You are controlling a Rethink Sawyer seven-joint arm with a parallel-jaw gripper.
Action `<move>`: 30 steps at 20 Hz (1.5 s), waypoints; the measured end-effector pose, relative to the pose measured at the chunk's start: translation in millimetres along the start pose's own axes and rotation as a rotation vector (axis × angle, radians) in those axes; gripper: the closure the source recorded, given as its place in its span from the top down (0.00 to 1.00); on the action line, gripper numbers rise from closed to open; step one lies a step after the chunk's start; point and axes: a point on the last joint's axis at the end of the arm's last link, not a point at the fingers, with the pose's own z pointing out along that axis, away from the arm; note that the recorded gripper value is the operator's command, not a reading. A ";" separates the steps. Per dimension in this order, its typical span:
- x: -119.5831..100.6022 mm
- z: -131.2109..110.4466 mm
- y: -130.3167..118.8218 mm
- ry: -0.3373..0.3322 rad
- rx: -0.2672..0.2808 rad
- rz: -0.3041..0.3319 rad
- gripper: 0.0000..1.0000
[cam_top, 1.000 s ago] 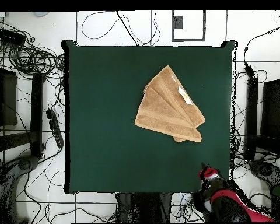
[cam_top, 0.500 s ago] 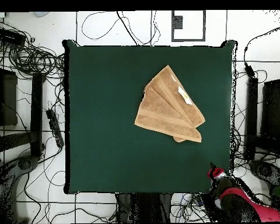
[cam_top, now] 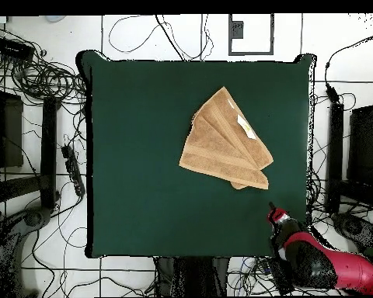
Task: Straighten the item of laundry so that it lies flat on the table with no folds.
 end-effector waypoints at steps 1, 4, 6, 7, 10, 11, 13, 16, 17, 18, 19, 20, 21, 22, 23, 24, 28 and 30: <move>-1.8 3.7 4.3 0.001 -0.012 -0.002 1.00; -7.4 11.5 16.2 0.000 -0.045 -0.006 1.00; -13.1 14.7 25.6 -0.001 -0.063 -0.014 1.00; -15.3 15.5 28.2 -0.002 -0.066 -0.017 1.00; -20.5 17.6 33.8 -0.002 -0.072 -0.023 1.00; -23.2 19.2 36.7 -0.003 -0.075 -0.025 1.00; -29.3 23.1 42.3 -0.004 -0.082 -0.028 1.00; -37.0 26.9 47.3 -0.010 -0.089 -0.028 1.00; -40.3 28.3 49.0 -0.013 -0.091 -0.028 1.00; -42.8 29.4 50.1 -0.015 -0.091 -0.029 1.00; -45.4 30.3 51.1 -0.018 -0.090 -0.030 1.00; -47.6 30.8 51.8 -0.021 -0.089 -0.031 1.00; -50.4 31.2 52.7 -0.024 -0.087 -0.032 1.00; -53.4 31.6 53.4 -0.028 -0.084 -0.033 1.00; -58.9 32.4 55.0 -0.035 -0.081 -0.036 1.00; -61.3 32.9 56.4 -0.040 -0.081 -0.038 1.00; -67.5 34.9 64.3 -0.053 -0.083 -0.051 1.00; -68.3 36.0 69.4 -0.056 -0.083 -0.060 1.00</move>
